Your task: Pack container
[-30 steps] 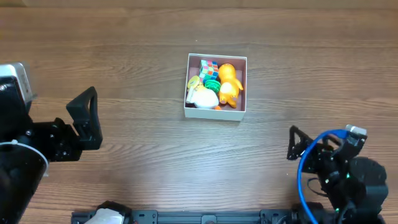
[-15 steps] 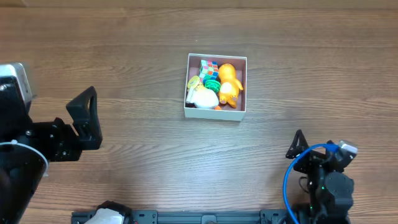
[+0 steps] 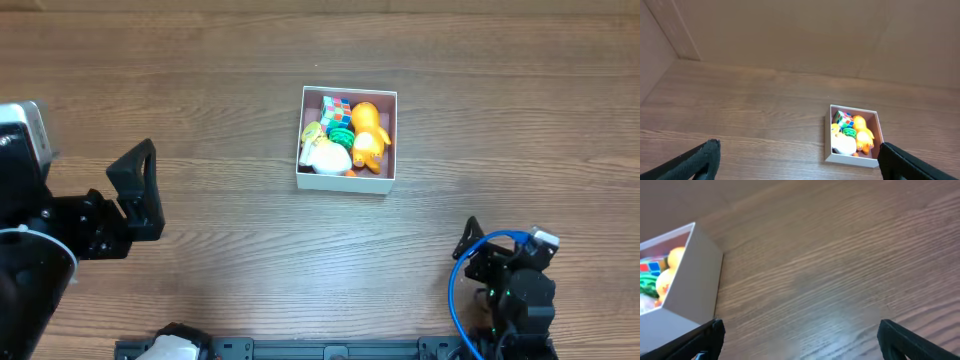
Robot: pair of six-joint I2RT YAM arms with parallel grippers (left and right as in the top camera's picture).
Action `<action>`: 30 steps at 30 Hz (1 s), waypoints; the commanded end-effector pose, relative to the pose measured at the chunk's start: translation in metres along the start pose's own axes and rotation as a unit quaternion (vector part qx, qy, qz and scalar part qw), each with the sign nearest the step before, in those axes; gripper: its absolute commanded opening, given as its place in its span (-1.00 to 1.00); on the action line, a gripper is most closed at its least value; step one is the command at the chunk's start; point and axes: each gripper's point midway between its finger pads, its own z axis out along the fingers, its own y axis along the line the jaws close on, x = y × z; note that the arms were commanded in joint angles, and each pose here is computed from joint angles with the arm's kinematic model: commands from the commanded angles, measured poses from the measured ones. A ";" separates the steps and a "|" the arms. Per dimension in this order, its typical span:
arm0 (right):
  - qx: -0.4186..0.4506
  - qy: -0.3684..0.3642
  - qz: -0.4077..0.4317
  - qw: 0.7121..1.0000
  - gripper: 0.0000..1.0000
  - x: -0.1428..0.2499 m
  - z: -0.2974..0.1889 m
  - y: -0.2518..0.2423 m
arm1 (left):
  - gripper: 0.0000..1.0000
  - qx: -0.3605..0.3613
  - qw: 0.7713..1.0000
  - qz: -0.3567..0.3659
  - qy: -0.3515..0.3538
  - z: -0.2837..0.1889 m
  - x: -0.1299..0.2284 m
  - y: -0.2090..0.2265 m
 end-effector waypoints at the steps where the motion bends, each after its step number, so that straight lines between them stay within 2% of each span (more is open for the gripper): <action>1: 0.005 -0.001 -0.004 1.000 1.00 0.001 0.000 -0.002 | 1.00 -0.010 1.000 0.009 -0.005 -0.001 -0.002 0.004; 12: 0.009 0.008 -0.006 1.000 1.00 0.006 0.000 -0.004 | 1.00 -0.015 1.000 0.014 -0.003 0.002 -0.003 0.005; 14: 0.009 0.008 -0.006 1.000 1.00 0.006 0.000 -0.004 | 1.00 -0.044 0.998 0.032 -0.016 0.002 -0.009 0.014; 18: 0.009 0.008 -0.006 1.000 1.00 0.006 0.000 -0.004 | 1.00 -0.102 0.995 -0.007 -0.021 0.005 -0.005 0.041; 22: 0.009 0.008 -0.006 1.000 1.00 0.006 0.000 -0.004 | 1.00 -0.136 0.989 -0.039 -0.054 0.023 0.013 0.064; 25: 0.009 0.008 -0.006 1.000 1.00 0.006 0.000 -0.004 | 1.00 -0.130 0.986 -0.043 -0.093 0.050 0.036 0.071; 30: 0.009 0.008 -0.006 1.000 1.00 0.006 0.000 -0.004 | 1.00 -0.105 0.986 -0.044 -0.120 0.106 0.102 0.079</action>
